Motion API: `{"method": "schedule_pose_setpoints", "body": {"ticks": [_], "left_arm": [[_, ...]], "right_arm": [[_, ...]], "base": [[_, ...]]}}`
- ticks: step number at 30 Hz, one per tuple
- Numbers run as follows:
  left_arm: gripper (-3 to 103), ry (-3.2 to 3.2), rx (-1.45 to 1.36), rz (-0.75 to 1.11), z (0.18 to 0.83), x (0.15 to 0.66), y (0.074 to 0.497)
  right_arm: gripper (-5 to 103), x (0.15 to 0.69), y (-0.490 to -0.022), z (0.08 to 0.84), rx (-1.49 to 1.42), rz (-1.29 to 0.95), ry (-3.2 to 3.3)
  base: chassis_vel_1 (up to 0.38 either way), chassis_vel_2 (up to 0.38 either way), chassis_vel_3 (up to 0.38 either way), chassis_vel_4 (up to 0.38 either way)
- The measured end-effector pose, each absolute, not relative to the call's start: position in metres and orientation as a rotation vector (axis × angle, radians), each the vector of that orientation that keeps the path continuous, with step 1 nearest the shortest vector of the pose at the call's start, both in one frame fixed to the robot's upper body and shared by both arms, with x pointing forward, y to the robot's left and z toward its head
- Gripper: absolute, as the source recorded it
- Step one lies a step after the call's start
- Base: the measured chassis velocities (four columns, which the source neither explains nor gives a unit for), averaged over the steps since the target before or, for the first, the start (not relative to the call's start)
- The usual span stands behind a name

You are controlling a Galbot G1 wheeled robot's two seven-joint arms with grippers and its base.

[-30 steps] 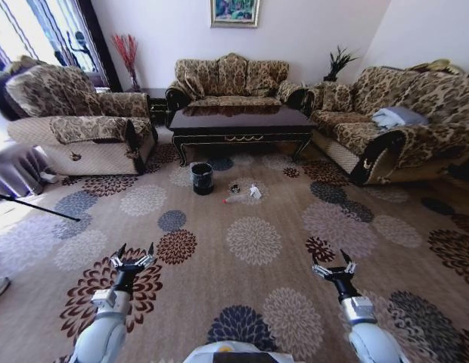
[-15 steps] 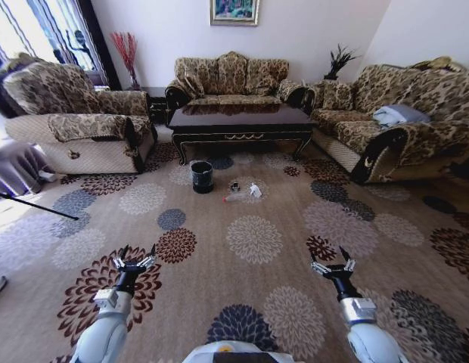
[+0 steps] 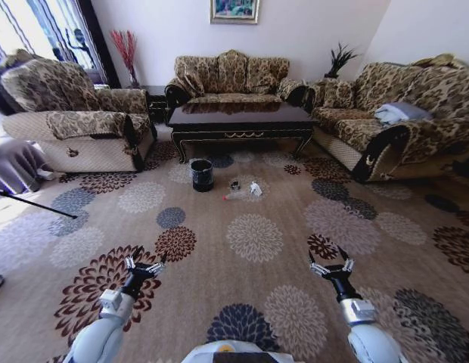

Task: Move to the front of the table and pick up the trash from the floor, then place it into the trash bin.

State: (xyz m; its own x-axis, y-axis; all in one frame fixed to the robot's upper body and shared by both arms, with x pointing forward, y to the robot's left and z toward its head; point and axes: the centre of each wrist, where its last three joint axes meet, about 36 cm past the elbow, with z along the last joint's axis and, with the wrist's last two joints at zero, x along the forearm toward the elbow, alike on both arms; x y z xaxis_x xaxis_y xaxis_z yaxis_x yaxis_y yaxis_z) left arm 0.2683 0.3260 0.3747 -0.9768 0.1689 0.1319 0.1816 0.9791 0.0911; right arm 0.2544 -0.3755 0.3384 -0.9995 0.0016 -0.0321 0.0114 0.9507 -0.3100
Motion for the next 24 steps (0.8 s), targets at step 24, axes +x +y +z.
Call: {"method": "schedule_pose_setpoints", "body": {"ticks": [24], "left_arm": [[100, -2.995, -0.205, -0.13, 0.37, 0.2614, 0.3247]], "right_arm": [[100, 0.2527, -0.376, 0.3339, -0.055, -0.426, 3.054]], "base": [[0.0, 0.0, 0.0, 0.0]]}}
